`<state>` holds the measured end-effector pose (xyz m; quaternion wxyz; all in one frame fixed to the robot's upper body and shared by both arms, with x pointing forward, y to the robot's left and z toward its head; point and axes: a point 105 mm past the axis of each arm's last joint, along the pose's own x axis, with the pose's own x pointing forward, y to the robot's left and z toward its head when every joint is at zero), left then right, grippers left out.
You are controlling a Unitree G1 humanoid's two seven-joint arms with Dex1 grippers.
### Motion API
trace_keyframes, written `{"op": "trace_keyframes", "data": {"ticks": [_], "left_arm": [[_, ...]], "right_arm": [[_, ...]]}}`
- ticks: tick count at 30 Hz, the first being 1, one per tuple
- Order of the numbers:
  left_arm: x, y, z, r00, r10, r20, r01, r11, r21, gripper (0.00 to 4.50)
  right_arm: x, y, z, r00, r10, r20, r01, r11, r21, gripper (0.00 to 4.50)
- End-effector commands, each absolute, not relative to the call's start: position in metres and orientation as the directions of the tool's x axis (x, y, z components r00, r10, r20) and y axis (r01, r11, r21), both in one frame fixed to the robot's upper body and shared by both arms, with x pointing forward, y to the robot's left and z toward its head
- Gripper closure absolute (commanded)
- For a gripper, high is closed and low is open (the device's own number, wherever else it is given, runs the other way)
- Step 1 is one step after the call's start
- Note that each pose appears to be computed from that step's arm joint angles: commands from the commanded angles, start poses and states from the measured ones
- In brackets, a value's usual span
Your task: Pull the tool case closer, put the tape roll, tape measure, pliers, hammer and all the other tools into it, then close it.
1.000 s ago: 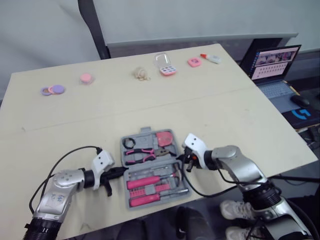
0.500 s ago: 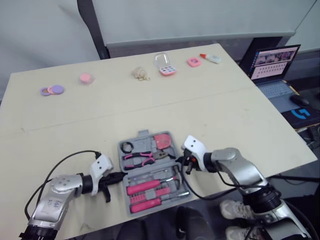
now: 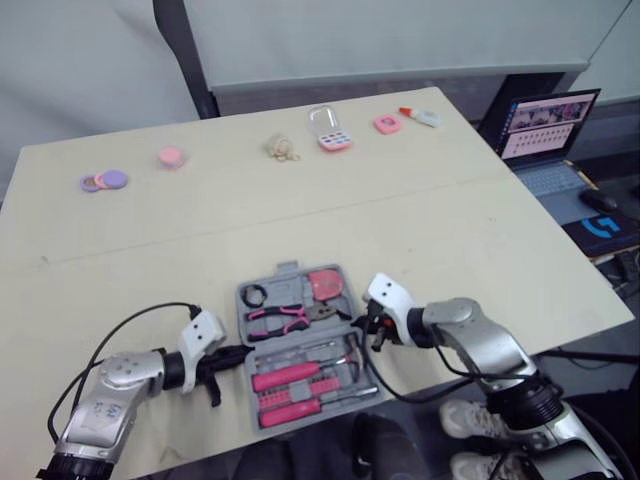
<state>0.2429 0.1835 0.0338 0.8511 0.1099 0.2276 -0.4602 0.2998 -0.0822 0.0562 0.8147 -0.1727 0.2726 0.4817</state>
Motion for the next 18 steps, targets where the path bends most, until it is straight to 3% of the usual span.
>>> {"op": "trace_keyframes", "data": {"ticks": [1, 10, 18], "left_arm": [[0.233, 0.173, 0.027, 0.422, -0.761, -0.493, 0.856, 0.514, -0.061, 4.50], [0.234, 0.180, 0.027, 0.440, -0.745, -0.502, 0.846, 0.532, -0.047, 4.50], [0.242, 0.239, 0.057, 0.573, -0.639, -0.514, 0.762, 0.646, 0.047, 4.50]], "right_arm": [[0.289, -0.062, 0.063, 0.335, 0.753, -0.567, -0.912, 0.410, 0.005, 4.47], [0.291, -0.064, 0.063, 0.343, 0.747, -0.570, -0.910, 0.415, -0.003, 4.47], [0.298, -0.097, 0.079, 0.426, 0.703, -0.570, -0.878, 0.474, -0.071, 4.47]]}}
